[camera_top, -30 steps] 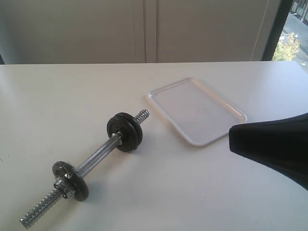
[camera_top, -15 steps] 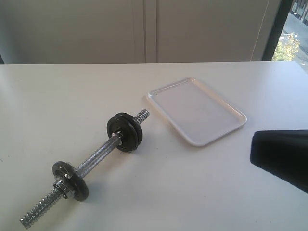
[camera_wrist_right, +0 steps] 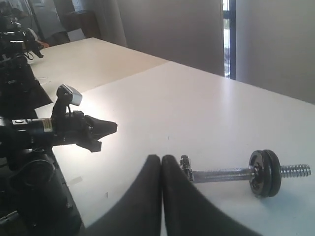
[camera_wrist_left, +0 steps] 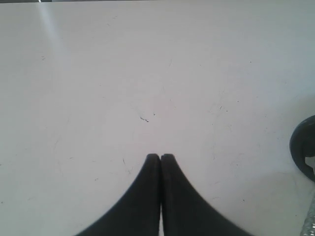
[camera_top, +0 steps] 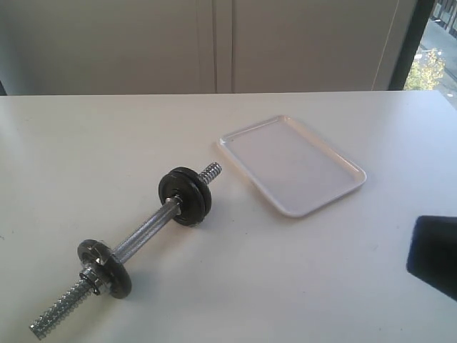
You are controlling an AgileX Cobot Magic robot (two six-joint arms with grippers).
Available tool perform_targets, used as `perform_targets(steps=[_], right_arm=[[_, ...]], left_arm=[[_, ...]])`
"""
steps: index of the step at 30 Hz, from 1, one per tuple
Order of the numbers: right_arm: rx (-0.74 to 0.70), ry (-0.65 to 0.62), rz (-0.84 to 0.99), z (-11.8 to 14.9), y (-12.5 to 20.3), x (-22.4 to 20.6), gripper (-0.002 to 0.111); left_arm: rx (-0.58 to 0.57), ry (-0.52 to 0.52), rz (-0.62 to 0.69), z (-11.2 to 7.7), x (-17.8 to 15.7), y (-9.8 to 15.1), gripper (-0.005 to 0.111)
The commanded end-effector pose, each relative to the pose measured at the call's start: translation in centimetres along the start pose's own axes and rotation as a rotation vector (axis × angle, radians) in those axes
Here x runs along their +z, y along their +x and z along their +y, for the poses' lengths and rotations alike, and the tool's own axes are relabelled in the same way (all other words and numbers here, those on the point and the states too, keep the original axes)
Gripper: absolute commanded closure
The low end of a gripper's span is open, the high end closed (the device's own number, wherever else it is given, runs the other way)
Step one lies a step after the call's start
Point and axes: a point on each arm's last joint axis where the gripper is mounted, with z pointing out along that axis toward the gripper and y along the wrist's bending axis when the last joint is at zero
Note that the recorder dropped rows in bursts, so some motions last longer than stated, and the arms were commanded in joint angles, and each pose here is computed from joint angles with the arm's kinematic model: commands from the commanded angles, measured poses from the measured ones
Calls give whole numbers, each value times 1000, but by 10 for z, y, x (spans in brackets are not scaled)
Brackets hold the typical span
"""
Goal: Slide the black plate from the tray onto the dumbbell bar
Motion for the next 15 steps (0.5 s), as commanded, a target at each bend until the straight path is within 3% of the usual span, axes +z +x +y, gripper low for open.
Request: perform_targets(steps=[1,7,15], right_arm=[[-104,0,-88,25,5,-19,107],[-227,-4,-178,53,16,-40,107],[-243,-3,-190,57,18,-43,107]], left_arm=[[-4,4,-5,0,0,1,107],[-4,4,-5,0,0,1,107],[-4,4,-5,0,0,1,107]])
